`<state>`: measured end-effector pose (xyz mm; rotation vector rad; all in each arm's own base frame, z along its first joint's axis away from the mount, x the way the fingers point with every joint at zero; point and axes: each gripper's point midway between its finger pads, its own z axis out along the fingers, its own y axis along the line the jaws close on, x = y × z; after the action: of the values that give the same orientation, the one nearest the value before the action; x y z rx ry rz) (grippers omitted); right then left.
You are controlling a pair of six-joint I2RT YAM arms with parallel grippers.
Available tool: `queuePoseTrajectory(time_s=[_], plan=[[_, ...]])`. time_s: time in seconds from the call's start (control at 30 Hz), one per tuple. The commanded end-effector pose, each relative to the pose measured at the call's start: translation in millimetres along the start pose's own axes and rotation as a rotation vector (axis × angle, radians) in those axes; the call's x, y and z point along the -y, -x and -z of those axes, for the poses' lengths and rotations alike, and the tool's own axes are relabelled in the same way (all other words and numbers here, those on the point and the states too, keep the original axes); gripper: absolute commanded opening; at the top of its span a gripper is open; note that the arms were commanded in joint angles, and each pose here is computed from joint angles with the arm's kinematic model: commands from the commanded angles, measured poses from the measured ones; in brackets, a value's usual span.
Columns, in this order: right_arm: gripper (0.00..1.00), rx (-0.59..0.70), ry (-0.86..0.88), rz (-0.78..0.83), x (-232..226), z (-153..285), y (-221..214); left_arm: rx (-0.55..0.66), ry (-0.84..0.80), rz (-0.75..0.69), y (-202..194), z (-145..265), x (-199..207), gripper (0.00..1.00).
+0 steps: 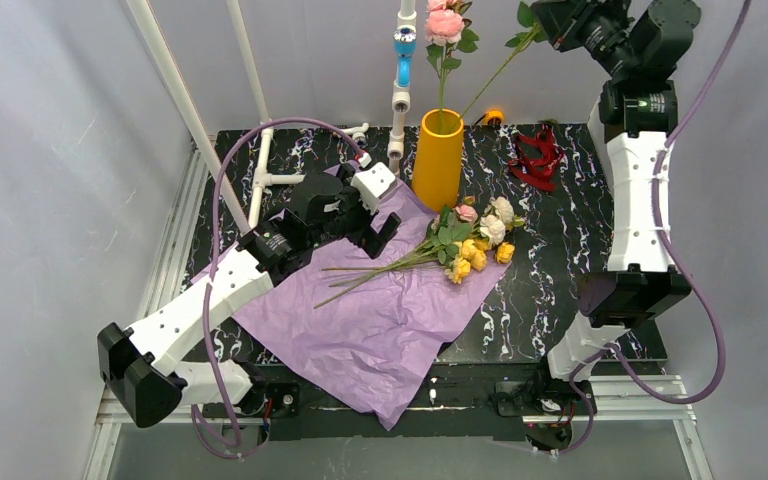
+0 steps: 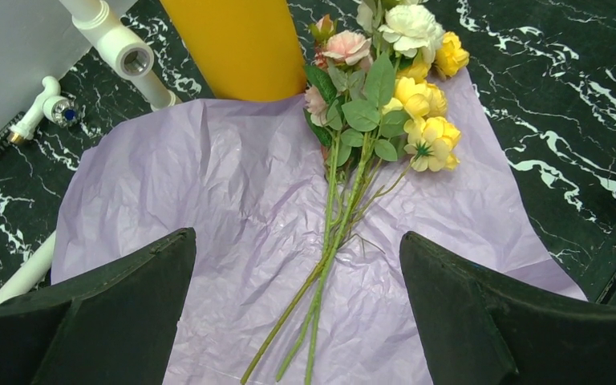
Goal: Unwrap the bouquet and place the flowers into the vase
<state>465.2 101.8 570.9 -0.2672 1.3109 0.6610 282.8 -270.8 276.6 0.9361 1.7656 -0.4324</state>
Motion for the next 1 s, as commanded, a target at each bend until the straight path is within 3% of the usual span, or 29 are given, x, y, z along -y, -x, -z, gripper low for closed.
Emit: queuePoseTrajectory(time_s=[0.0, 0.1, 0.4, 0.8, 0.9, 0.97], plan=[[0.01, -0.040, 0.076, 0.061, -23, -16, -20, -0.018, 0.040, 0.008, 0, 2, -11, 0.98], [0.01, -0.096, 0.089, 0.068, -24, -30, -48, -0.055, 0.035, 0.039, -8, 0, -11, 0.98], [0.20, -0.203, 0.092, 0.003, -14, -65, -123, -0.207, -0.221, 0.180, -42, -5, 20, 0.98], [0.87, -0.285, 0.056, -0.089, -10, -53, -151, -0.297, -0.208, 0.238, -58, -19, -1, 0.98], [0.98, -0.295, 0.053, -0.099, -15, -36, -148, -0.302, -0.243, 0.234, -63, -22, 0, 0.98], [0.98, -0.294, 0.050, -0.106, -19, -23, -144, -0.302, -0.287, 0.200, -66, -24, 4, 0.98]])
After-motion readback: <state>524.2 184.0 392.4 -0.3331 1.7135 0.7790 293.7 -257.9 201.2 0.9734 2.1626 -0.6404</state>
